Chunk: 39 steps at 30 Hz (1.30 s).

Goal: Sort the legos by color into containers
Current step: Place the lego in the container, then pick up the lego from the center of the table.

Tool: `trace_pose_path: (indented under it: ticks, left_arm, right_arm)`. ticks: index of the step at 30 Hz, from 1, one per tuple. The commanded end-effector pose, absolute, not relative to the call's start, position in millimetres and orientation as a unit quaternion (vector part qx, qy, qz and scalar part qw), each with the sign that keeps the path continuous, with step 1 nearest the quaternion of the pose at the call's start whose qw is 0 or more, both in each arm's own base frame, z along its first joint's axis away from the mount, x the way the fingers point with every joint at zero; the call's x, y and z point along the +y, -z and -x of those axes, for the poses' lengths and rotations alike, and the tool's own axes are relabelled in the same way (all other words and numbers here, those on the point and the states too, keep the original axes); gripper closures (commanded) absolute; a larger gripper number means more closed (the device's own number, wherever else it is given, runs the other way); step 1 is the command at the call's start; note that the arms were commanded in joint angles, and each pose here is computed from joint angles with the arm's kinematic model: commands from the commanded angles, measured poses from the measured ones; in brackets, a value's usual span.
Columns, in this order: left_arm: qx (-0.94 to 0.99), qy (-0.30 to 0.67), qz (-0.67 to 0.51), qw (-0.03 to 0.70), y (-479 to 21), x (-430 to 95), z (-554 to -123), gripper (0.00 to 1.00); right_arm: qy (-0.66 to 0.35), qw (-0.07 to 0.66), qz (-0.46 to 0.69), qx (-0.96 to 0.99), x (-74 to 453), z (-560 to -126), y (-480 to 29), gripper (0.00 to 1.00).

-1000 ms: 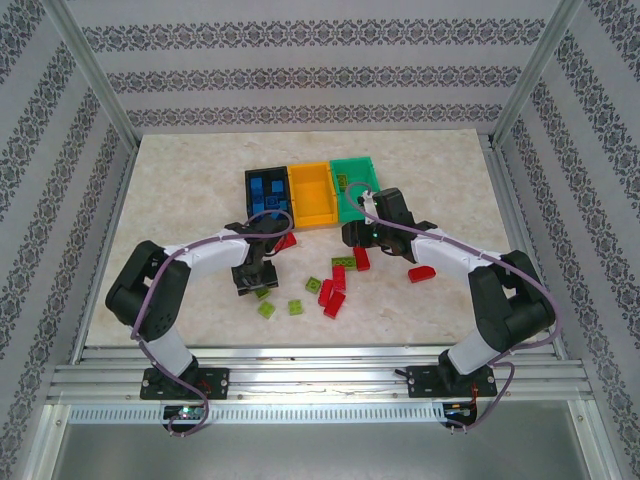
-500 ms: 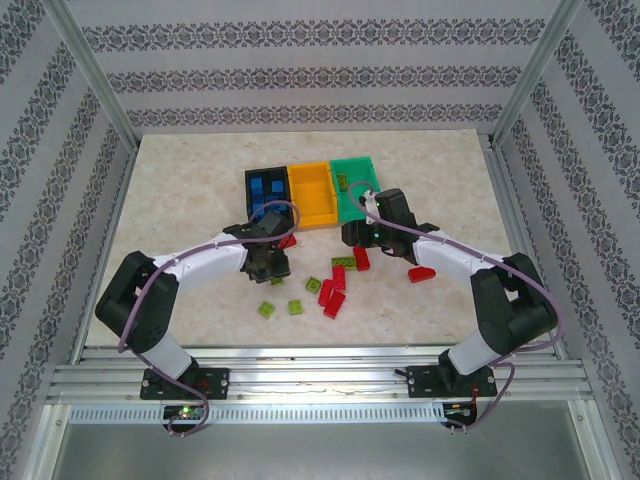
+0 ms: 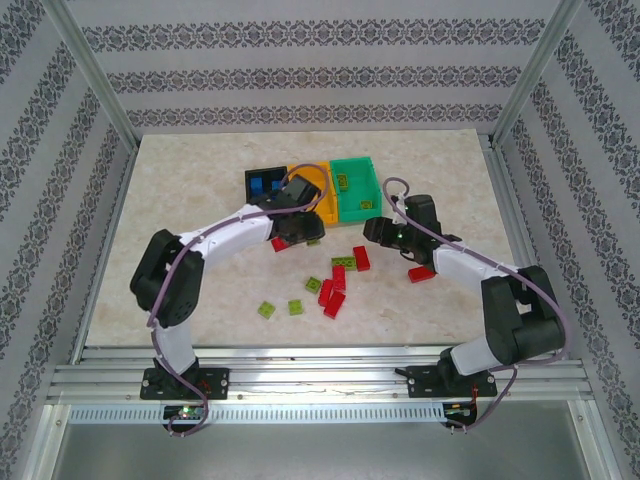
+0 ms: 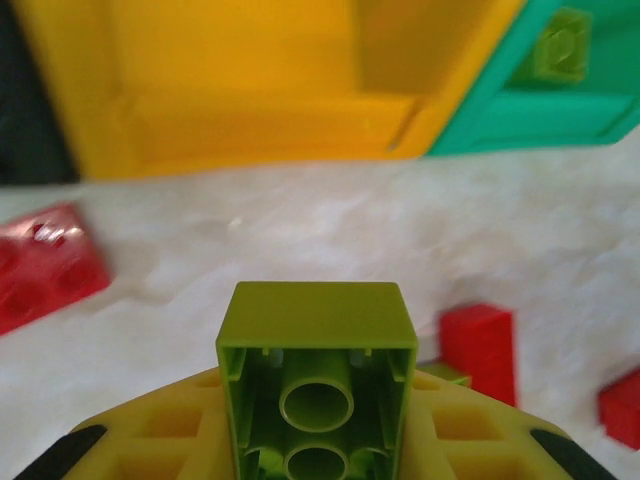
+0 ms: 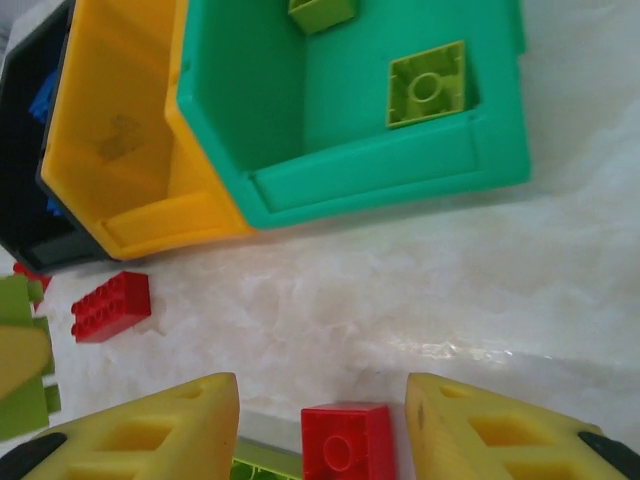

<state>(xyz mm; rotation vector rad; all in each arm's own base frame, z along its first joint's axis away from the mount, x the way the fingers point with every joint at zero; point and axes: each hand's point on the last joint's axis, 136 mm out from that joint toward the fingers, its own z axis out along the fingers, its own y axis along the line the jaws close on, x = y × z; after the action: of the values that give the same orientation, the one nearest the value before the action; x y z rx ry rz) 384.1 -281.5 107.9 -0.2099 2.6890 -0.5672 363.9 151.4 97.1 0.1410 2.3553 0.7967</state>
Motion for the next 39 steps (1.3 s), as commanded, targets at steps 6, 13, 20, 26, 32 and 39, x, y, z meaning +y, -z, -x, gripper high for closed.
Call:
trace_pose_path:
  ticks: [6,13,20,26,32,39]
  left_arm:
    - [0.937,0.198,0.039,0.285,-148,-321,-454,0.72]
    - [0.93,0.201,0.015,0.308,-153,-357,-502,0.64]
    - [0.935,0.183,0.009,0.305,-155,-363,-514,0.38]
    - [0.928,0.171,-0.018,0.331,-172,-355,-498,0.38]
    - [0.915,0.198,-0.024,0.351,-178,-333,-454,0.38]
    - [0.915,0.202,-0.036,0.349,-158,-304,-383,0.38]
  right_arm:
    - [-0.333,0.334,-0.084,0.878,144,-370,-103,0.52]
    - [-0.339,0.327,-0.088,0.878,145,-373,-96,0.52]
    - [-0.343,0.329,-0.087,0.876,145,-373,-98,0.52]
    - [-0.345,0.334,-0.086,0.873,145,-373,-101,0.52]
    - [-0.347,0.331,-0.083,0.874,148,-371,-100,0.52]
    - [-0.342,0.332,-0.075,0.876,152,-371,-100,0.52]
